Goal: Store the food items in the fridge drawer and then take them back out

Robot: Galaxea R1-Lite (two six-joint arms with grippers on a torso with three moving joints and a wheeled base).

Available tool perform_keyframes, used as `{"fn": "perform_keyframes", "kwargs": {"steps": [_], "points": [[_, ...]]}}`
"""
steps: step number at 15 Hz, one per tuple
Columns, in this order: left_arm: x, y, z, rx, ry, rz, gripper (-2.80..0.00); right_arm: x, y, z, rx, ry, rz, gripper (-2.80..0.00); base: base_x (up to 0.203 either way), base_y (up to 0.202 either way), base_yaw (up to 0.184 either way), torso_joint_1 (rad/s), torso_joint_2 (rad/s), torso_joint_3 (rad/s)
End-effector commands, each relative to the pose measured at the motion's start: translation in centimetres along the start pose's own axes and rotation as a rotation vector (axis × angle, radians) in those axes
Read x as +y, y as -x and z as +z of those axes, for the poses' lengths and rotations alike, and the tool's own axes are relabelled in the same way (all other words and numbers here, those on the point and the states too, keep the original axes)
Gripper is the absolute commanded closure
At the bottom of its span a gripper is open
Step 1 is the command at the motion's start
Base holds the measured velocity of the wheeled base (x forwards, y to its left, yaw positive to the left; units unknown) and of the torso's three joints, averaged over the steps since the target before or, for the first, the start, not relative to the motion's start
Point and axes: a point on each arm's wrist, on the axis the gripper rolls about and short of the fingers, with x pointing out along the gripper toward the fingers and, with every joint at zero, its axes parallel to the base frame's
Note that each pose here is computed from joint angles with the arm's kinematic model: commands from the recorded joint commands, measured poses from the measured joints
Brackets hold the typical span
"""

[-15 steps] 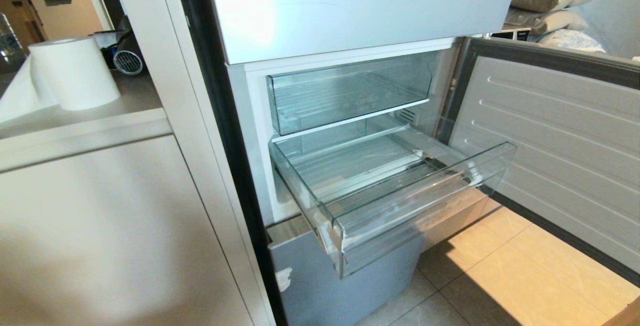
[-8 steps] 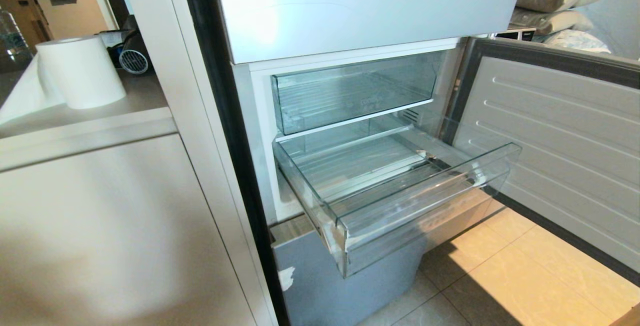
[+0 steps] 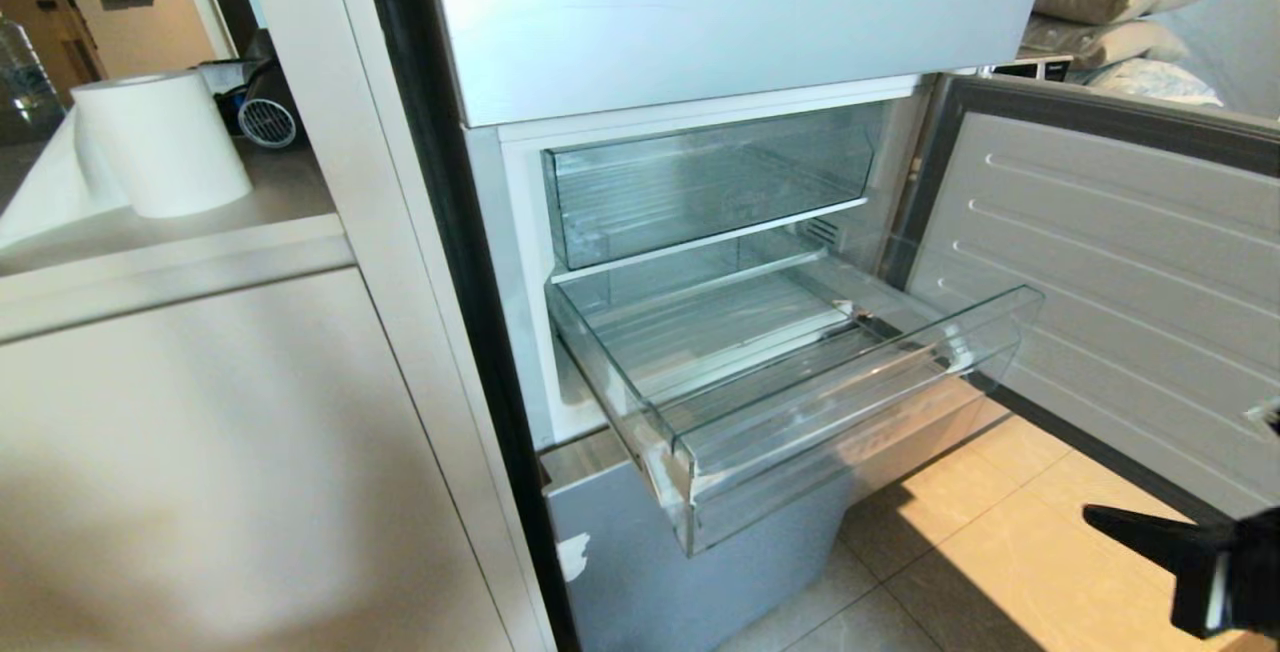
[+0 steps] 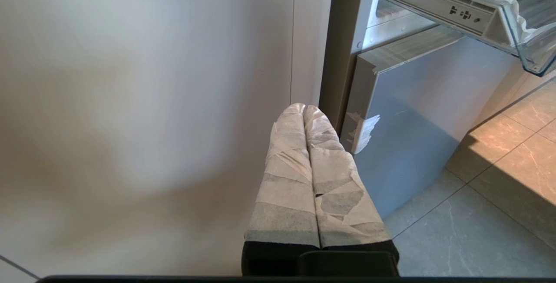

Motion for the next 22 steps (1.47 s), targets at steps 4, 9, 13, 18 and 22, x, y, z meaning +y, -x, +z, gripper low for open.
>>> {"fn": "perform_keyframes", "kwargs": {"steps": [4, 9, 13, 18, 22], "points": [[0.0, 0.0, 0.0, 0.002, 0.0, 0.0, 0.0, -1.5, -12.0, 1.1, 0.215, -0.05, 0.035, 0.0, 0.0, 0.0, 0.0, 0.0, 0.0, 0.0], [0.0, 0.0, 0.0, 0.003, 0.0, 0.0, 0.0, 0.7, -19.7, 4.6, 0.112, 0.004, 0.136, 0.0, 0.0, 0.0, 0.0, 0.0, 0.0, 0.0], [0.0, 0.0, 0.0, 0.0, 0.0, 0.0, 0.0, 2.6, -25.6, 5.4, 0.021, 0.001, 0.194, 0.0, 0.0, 0.0, 0.0, 0.0, 0.0, 0.0], [0.0, 0.0, 0.0, 0.003, 0.0, 0.0, 0.0, 4.8, -27.8, 7.2, -0.227, -0.198, 0.205, 0.0, 0.0, 0.0, 0.0, 0.0, 0.0, 0.0], [0.0, 0.0, 0.0, 0.002, 0.0, 0.0, 0.0, 4.7, -28.3, 7.0, -0.228, -0.206, 0.203, 0.0, 0.0, 0.0, 0.0, 0.0, 0.0, 0.0]]}}
